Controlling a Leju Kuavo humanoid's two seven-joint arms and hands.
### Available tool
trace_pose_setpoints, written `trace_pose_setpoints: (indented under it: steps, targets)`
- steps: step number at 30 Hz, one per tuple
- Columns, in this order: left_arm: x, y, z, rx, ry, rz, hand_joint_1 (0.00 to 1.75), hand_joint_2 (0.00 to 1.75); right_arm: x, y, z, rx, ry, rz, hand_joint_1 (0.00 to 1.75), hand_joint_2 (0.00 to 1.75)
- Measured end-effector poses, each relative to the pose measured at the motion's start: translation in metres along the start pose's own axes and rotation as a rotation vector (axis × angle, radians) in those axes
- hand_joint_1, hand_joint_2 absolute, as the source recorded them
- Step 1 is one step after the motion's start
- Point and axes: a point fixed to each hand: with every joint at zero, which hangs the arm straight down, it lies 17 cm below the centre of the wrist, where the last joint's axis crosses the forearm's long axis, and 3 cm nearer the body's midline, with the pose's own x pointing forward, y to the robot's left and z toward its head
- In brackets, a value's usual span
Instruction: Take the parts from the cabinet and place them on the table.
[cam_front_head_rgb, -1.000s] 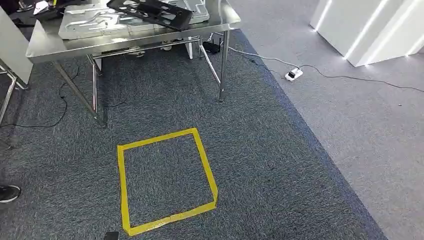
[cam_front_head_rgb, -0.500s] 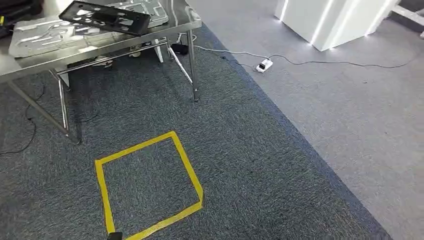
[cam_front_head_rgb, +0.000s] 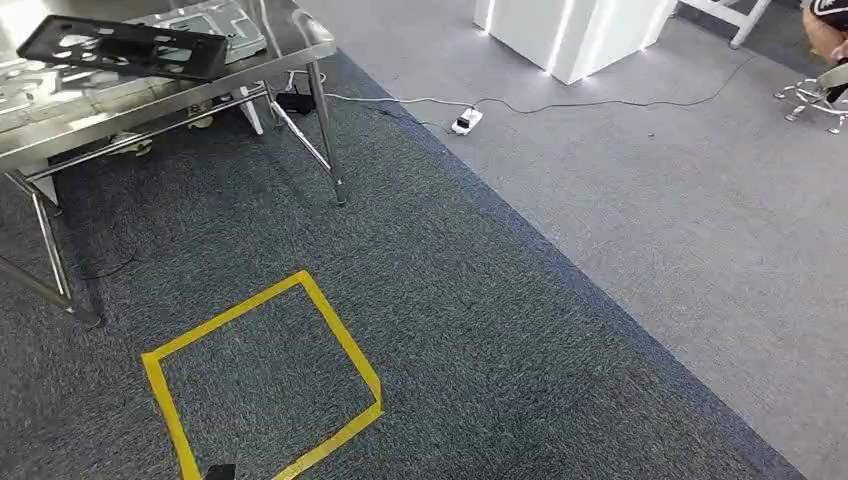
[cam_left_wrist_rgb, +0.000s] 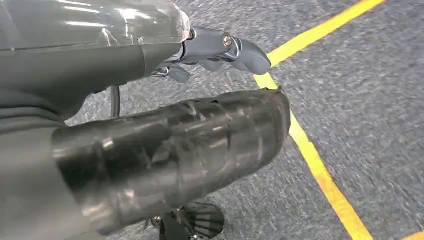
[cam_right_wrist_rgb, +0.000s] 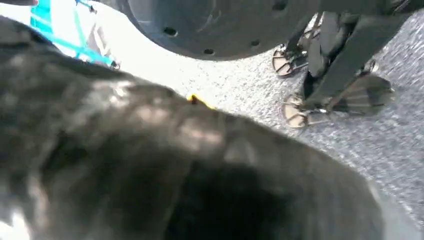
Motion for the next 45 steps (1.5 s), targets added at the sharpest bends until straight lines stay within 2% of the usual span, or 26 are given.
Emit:
trace_pose_setpoints:
  steps: [45]
  targets:
    - [-0.0015, -0.0049, 0.0024, -0.018, 0.000, 0.011, 0.00, 0.00, -0.0060, 0.0032, 0.0009, 0.005, 0.020, 0.005, 0.00, 0.00]
